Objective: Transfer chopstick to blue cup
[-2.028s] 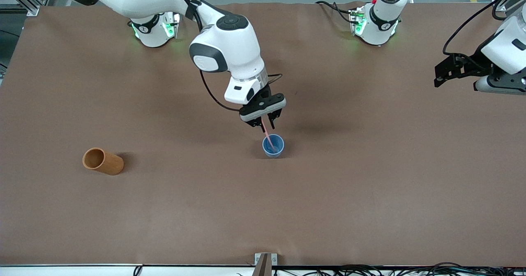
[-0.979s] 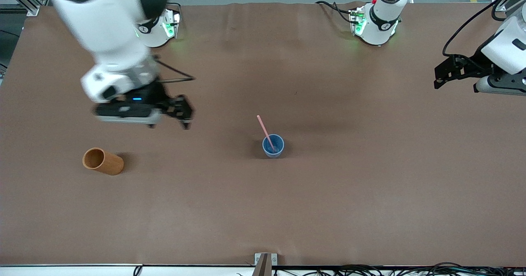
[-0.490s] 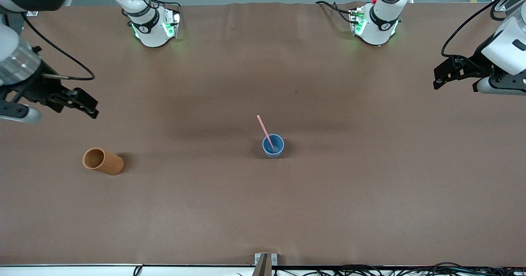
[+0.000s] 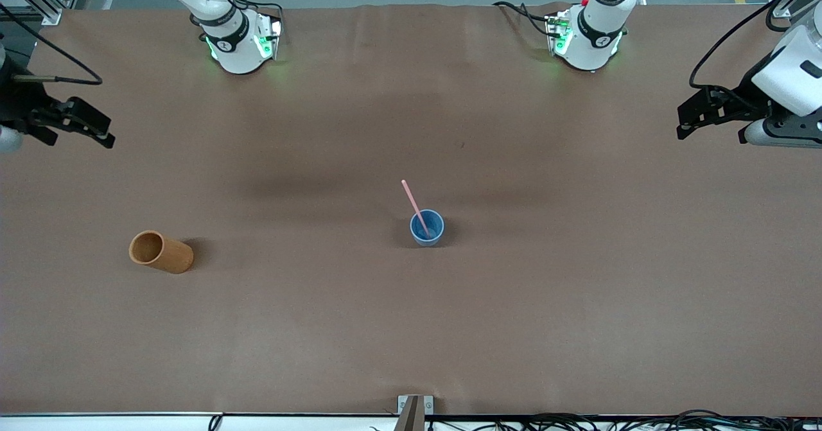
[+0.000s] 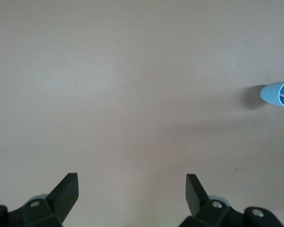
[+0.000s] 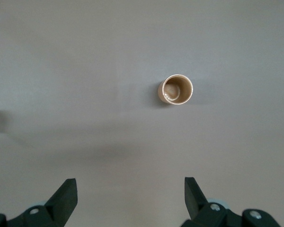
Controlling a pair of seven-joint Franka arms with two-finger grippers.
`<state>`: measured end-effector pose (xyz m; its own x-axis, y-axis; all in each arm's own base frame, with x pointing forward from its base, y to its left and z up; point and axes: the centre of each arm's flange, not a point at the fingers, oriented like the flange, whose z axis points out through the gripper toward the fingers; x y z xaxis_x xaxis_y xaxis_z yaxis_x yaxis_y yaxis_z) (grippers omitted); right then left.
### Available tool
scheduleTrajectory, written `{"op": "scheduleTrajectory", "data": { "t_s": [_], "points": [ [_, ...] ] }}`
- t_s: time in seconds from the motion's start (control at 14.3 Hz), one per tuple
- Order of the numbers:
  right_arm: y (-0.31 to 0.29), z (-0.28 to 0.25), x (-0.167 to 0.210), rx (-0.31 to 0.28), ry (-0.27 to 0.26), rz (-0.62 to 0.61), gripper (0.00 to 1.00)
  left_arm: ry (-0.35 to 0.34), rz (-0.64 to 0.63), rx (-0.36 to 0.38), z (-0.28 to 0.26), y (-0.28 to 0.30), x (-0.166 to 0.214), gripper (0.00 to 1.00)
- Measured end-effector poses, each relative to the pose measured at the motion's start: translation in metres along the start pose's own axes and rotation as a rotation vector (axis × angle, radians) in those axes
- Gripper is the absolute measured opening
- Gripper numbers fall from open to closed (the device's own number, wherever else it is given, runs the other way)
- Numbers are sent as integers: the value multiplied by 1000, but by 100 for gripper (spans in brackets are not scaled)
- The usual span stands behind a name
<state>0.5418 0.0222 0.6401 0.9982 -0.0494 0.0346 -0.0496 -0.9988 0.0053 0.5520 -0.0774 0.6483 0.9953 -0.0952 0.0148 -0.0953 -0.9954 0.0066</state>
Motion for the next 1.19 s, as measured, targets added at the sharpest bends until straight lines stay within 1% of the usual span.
{"op": "scheduleTrajectory", "data": {
  "t_s": [0.14, 0.35, 0.63, 1.19],
  "points": [
    [-5, 1, -1, 0, -2, -10, 100, 0, 0, 0, 0, 0, 0, 100],
    [-5, -5, 0, 2, 18, -19, 100, -2, 0, 0, 1, 0, 1, 100],
    [-2, -10, 1, 3, 28, -48, 100, -3, 1, 0, 2, 0, 1, 100],
    [27, -8, 5, 2, 24, -30, 100, -3, 2, 0, 2, 1, 1, 100]
  ]
}}
